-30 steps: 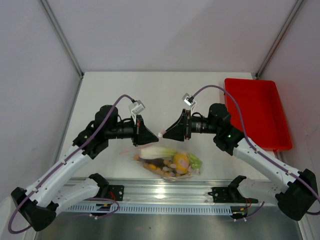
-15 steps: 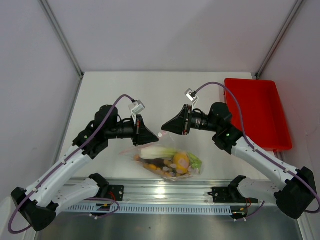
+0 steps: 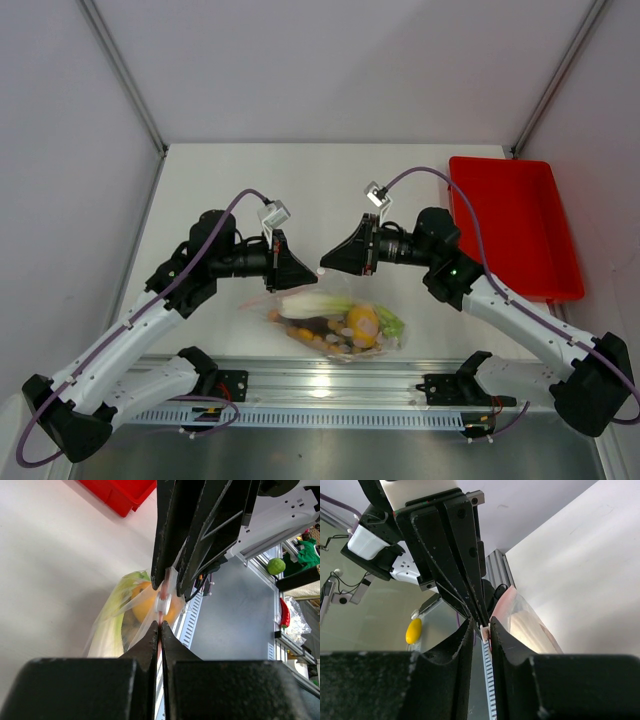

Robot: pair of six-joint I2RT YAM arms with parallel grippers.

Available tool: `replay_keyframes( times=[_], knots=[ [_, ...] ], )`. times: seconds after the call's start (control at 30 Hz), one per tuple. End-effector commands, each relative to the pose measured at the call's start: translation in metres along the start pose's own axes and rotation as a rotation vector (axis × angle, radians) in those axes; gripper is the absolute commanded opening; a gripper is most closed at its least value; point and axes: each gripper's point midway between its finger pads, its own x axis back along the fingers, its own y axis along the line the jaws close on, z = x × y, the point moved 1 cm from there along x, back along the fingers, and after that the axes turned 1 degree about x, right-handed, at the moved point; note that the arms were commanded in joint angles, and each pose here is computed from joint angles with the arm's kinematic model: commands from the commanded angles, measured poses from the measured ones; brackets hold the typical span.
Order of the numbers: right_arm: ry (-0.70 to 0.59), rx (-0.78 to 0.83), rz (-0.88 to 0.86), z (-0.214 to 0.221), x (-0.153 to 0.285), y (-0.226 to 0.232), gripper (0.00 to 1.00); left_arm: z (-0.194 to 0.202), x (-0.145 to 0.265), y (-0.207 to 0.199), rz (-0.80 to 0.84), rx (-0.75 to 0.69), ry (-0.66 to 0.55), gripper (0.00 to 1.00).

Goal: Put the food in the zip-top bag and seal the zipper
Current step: Zip the zipper food storage bag at the center of the board.

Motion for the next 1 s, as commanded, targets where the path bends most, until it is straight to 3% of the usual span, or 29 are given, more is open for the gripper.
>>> replay_keyframes(
  times=[0.0,0.67,0.87,0.97],
  knots=[
    [-0.005,0.043,-0.019,-0.0005,0.002,0.0076,0.22,-0.0162,0.0029,-0.0146,0.043,-0.035,-0.039,0.0],
    [-0.002,0.047,0.015,0.0054,0.0093,0.0036,0.2,-0.0167,0.0039,-0.0171,0.051,-0.038,-0.036,0.01],
    [-0.005,0.046,0.019,0.0037,0.0093,0.0018,0.11,-0.0161,0.0043,-0.0175,0.052,-0.037,-0.034,0.01],
    [-0.006,0.046,0.022,0.0031,0.0104,0.0013,0.0,-0.0149,0.0041,-0.016,0.049,-0.037,-0.03,0.0]
  ],
)
